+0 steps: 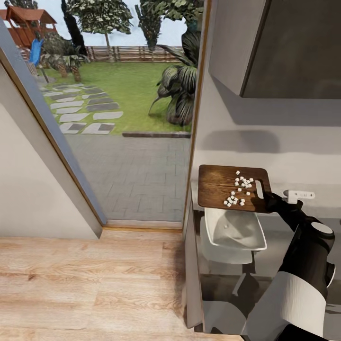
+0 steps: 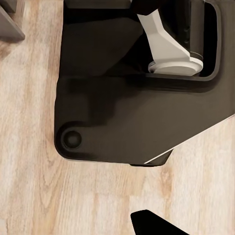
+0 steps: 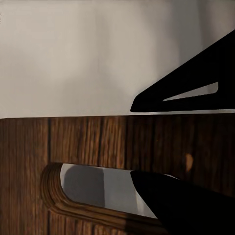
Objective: In the kitchen, take the Vidalia onion out of the sink, dice it on the chopping board with the paring knife, put the diced onion into the bowl on the countertop, then place both the paring knife and the chopping board into the sink.
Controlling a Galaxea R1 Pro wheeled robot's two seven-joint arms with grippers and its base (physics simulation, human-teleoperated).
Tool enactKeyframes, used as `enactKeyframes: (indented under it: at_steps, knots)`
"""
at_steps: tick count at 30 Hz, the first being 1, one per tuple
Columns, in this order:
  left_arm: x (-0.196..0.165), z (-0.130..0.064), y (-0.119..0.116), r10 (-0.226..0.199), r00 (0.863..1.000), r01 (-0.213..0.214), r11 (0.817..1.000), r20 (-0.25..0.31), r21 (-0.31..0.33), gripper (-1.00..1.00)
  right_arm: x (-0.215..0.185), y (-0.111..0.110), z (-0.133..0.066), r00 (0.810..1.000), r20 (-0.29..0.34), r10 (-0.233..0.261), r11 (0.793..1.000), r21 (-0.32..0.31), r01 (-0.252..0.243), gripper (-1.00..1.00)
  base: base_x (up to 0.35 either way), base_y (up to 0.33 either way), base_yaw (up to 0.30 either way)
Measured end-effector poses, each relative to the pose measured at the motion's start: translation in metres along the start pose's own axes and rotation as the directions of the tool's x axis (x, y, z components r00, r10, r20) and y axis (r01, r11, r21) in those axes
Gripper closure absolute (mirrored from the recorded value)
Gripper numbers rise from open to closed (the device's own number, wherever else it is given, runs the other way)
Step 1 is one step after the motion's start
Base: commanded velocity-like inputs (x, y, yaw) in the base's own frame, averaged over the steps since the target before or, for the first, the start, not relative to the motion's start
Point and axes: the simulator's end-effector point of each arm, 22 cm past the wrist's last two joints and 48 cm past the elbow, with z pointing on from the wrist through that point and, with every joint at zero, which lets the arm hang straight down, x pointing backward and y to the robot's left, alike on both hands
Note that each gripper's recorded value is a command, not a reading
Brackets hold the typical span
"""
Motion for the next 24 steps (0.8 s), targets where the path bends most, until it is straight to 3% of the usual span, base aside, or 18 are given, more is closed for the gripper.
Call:
enactKeyframes:
  at_steps: [24]
  knots:
    - [0.0, 0.0, 0.0, 0.0, 1.0, 0.0, 1.0, 0.0, 0.0, -1.0, -0.007, 0.0007, 0.0002, 0.999, 0.034, -0.026, 1.0, -0.002, 0.026, 1.0, 0.0, 0.0, 0.0]
